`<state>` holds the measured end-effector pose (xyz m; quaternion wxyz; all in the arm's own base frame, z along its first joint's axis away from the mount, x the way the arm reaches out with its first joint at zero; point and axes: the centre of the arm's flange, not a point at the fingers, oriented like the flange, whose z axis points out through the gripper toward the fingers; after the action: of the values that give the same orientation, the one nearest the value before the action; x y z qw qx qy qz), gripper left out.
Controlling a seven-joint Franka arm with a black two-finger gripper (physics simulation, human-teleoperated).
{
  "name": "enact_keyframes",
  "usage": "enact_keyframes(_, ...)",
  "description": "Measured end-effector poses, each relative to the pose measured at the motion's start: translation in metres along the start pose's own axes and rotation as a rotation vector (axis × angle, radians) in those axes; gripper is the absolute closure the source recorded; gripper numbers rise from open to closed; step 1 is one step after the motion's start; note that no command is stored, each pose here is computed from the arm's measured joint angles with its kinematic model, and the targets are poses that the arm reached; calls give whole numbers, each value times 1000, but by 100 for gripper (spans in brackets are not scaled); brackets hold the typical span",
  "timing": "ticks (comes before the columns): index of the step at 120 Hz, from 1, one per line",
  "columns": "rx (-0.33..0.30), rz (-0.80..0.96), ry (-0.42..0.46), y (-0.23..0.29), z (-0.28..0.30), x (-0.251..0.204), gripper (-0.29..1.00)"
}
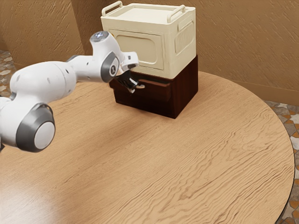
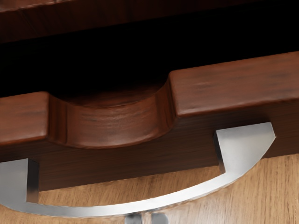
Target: Push the drawer handle with one arm to close the drawer
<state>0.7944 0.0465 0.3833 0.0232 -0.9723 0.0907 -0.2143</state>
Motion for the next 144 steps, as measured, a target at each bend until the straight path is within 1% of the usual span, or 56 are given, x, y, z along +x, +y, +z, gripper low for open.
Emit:
enact_keyframes(46, 23, 21, 43, 3, 13, 17, 79)
enact_keyframes(70, 15, 30, 41, 6, 8, 19, 79)
enact_keyframes(77, -11, 16, 2, 10, -4, 11, 79)
enact_keyframes(85, -64, -9, -79, 28, -36, -17, 79)
enact_keyframes(90, -95, -19, -114, 38, -81, -33, 79)
enact_keyframes(96, -112, 8, -134, 55, -144, -40, 78)
enact_keyframes(102, -118, 34, -151, 68, -205, -47, 73)
enact_keyframes(111, -131, 48, -173, 81, -287, -62, 56)
enact_keyframes(115, -136, 43, -198, 83, -312, -71, 48)
enact_keyframes(128, -124, 22, -308, 87, -336, -94, 29)
enact_keyframes(144, -96, -12, -403, 83, -341, -109, 16)
